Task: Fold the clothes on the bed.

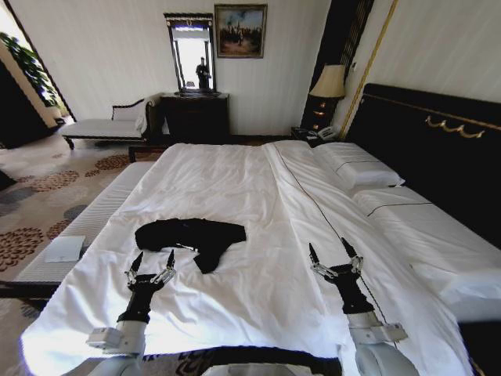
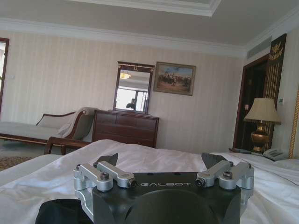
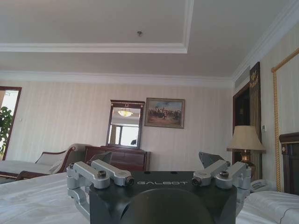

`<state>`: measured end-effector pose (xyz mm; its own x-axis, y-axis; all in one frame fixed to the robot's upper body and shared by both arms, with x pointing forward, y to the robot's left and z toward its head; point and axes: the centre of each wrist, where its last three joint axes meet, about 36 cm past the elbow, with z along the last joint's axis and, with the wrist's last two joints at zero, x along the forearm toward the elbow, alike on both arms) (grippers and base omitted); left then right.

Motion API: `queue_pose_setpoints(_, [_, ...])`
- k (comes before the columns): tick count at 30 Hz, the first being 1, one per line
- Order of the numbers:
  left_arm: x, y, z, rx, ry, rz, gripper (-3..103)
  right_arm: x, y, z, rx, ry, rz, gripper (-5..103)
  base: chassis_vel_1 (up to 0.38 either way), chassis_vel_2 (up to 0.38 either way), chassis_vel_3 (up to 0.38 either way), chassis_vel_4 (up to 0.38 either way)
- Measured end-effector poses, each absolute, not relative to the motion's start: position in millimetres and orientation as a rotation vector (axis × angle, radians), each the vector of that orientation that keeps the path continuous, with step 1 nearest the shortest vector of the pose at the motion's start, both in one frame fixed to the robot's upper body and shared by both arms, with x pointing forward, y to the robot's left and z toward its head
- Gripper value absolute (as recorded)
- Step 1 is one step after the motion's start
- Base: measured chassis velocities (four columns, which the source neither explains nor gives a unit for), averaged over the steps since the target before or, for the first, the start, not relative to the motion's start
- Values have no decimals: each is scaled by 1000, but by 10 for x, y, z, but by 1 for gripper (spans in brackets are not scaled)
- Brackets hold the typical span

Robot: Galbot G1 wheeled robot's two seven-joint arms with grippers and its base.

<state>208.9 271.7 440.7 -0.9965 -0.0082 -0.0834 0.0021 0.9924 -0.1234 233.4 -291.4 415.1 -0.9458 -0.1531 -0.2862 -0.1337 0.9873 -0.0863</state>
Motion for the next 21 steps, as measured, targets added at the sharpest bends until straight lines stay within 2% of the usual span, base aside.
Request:
queue_pose_setpoints(13, [2055,2736,4439,-43,3043,-192,100,2372,-2918,4168,-229,2824,-100,100,0,0,0,0])
queue_pose_setpoints(21, [2009,2691,4453,-43,3041,-185,100,2361,-2913,4177,-229,2806,-92,100,84,152,-81,-153])
